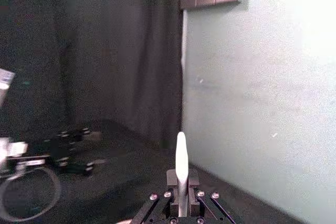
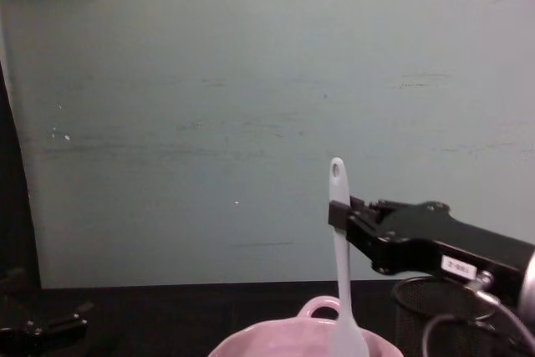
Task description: Use the one hand to pick up the spoon and stir the clear water in the bowl.
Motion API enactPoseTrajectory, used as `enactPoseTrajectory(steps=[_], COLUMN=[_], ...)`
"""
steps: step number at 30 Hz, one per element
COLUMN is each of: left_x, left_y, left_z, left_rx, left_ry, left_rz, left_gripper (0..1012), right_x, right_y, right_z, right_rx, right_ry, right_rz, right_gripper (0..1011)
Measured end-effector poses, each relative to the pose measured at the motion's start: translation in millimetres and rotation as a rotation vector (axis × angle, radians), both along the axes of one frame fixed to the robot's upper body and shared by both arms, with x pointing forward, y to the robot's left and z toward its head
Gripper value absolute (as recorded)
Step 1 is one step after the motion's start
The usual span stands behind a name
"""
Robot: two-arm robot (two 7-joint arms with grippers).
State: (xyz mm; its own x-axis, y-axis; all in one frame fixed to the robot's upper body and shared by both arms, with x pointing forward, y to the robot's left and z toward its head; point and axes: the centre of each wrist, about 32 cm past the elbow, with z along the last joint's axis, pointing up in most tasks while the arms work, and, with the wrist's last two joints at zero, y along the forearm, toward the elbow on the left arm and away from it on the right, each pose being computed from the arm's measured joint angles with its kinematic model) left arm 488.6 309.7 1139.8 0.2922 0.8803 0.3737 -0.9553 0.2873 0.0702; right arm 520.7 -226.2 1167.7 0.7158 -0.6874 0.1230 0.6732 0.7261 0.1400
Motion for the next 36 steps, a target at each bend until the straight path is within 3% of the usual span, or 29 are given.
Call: enactPoseTrajectory(steps=[6,8,12,18,25,32,36], left_x=[0.0,0.0,0.0,0.0,0.0,0.0,0.0], left_y=[0.0,0.0,0.0,0.0,0.0,0.0,0.0], left_z=[0.0,0.0,0.0,0.0,0.0,0.0,0.0], left_rx=[0.000,0.000,0.000,0.000,0.000,0.000,0.000], left_ry=[0.000,0.000,0.000,0.000,0.000,0.000,0.000], left_rz=[0.000,0.000,0.000,0.000,0.000,0.000,0.000], left_gripper=[1011,1011,1011,1011,1011,1011,1011], right_x=[-15.3,-16.6,-17.8,-6.5,14.7,25.5,23.3], right_y=[0.3,1.7,17.7,35.6,47.1,36.0,18.9], right_z=[1.7,1.3,0.1,-4.8,-16.3,-20.1,-14.9], right_rx=[0.049,0.055,0.087,0.096,0.078,0.046,0.033], right_ry=[0.114,0.124,0.148,0.119,0.042,-0.022,-0.036], right_rz=[0.067,0.077,0.135,0.145,0.062,-0.022,-0.050], right_gripper=[109,109,109,109,109,109,109])
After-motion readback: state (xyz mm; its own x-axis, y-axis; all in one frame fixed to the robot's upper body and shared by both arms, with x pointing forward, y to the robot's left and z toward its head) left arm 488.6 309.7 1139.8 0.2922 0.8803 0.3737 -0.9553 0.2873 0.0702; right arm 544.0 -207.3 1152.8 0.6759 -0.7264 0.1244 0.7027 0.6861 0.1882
